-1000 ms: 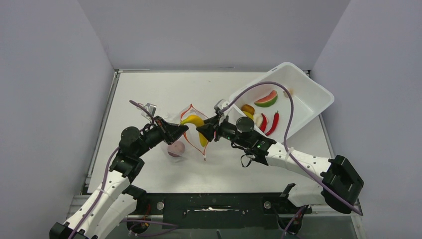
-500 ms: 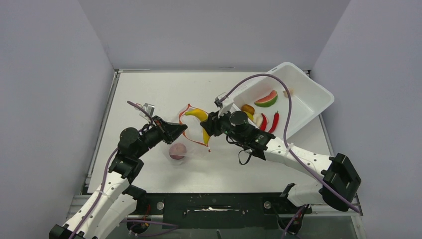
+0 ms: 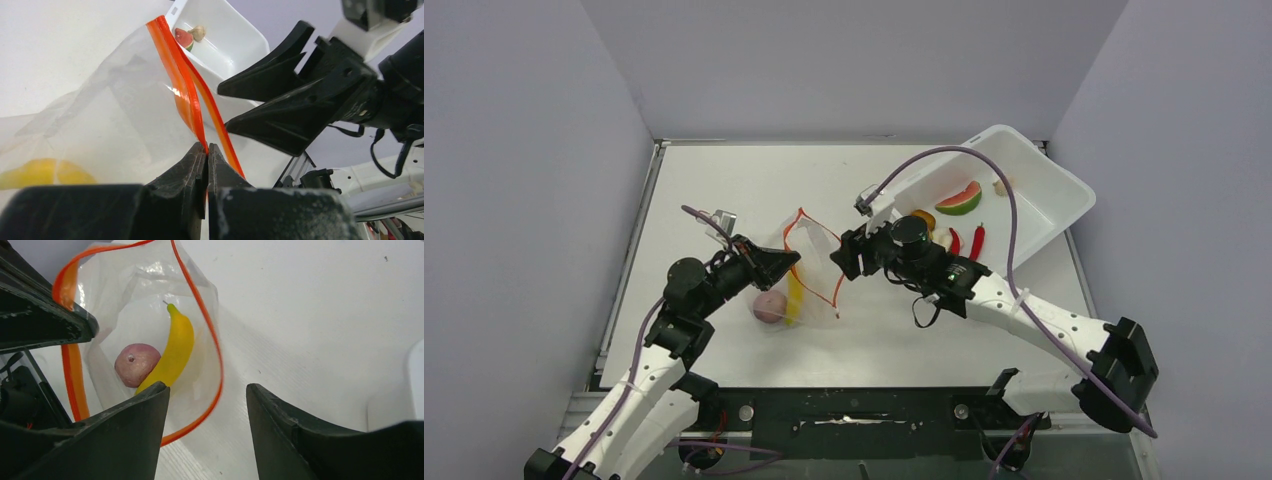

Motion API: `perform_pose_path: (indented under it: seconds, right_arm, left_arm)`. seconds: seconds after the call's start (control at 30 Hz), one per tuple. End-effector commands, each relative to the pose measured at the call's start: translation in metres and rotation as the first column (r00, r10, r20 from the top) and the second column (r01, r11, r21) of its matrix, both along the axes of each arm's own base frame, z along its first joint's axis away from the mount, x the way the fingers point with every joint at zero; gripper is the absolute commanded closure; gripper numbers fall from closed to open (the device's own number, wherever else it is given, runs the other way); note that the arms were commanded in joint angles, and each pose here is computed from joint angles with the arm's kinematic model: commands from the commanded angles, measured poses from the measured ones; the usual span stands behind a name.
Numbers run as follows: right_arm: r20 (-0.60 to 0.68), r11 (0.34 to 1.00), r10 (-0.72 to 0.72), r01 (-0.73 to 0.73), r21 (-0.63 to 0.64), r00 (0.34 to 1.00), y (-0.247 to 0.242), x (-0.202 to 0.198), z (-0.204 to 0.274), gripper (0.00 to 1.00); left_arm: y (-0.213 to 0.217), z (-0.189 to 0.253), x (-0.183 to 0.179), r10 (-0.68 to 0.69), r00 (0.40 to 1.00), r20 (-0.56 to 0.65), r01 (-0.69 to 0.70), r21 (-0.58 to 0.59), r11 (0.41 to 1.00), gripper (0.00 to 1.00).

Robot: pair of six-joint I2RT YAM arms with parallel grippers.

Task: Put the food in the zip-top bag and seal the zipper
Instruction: Place the fake fruit in the zipper food storage bag, then adjust the zipper food storage bag at the center of the board.

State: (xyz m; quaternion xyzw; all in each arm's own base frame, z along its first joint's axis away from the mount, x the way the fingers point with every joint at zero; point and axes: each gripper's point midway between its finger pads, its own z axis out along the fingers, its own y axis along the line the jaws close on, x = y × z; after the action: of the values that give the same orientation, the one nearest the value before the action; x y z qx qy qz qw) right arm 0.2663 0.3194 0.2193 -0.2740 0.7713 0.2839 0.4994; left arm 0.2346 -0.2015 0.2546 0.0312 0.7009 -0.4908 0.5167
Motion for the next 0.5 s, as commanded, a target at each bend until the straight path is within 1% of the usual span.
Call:
perform_pose_path:
  seconds: [0.0, 0.1, 0.2, 0.27, 0.37, 0.47]
  right_arm:
    - [0.050, 0.991, -0.059, 0.053, 0.121, 0.997, -0.014, 0.002, 0.066, 0.42]
    - [-0.013, 0.985, -0.102, 0.103, 0.136, 0.995, -0.022, 0.005, 0.063, 0.43]
    - [-0.065, 0.984, -0.112, 0.120, 0.132, 0.992, -0.023, 0.004, 0.052, 0.44]
    - [-0.099, 0.984, -0.094, 0.108, 0.144, 0.991, -0.021, 0.002, 0.046, 0.44]
    - [-0.148, 0.977, -0.060, 0.089, 0.196, 0.987, -0.017, -0.001, 0.045, 0.45]
    - [-0.171, 0.972, -0.021, 0.060, 0.229, 0.985, -0.010, -0.002, 0.042, 0.45]
  left_arm:
    - [-0.002, 0.033, 0.000, -0.010, 0.993, 0.121, 0.014, -0.026, 1.000, 1.00]
    - [-0.002, 0.035, 0.000, -0.013, 0.991, 0.132, 0.015, -0.009, 1.000, 1.00]
    - [-0.002, 0.036, 0.001, -0.012, 0.991, 0.136, 0.014, -0.011, 1.000, 1.00]
    - [-0.003, 0.034, 0.001, -0.015, 0.991, 0.131, 0.017, -0.016, 1.000, 1.00]
    - [-0.005, 0.030, 0.001, -0.024, 0.993, 0.118, 0.027, -0.022, 0.999, 1.00]
    - [-0.005, 0.029, 0.001, -0.025, 0.993, 0.119, 0.029, -0.027, 0.999, 1.00]
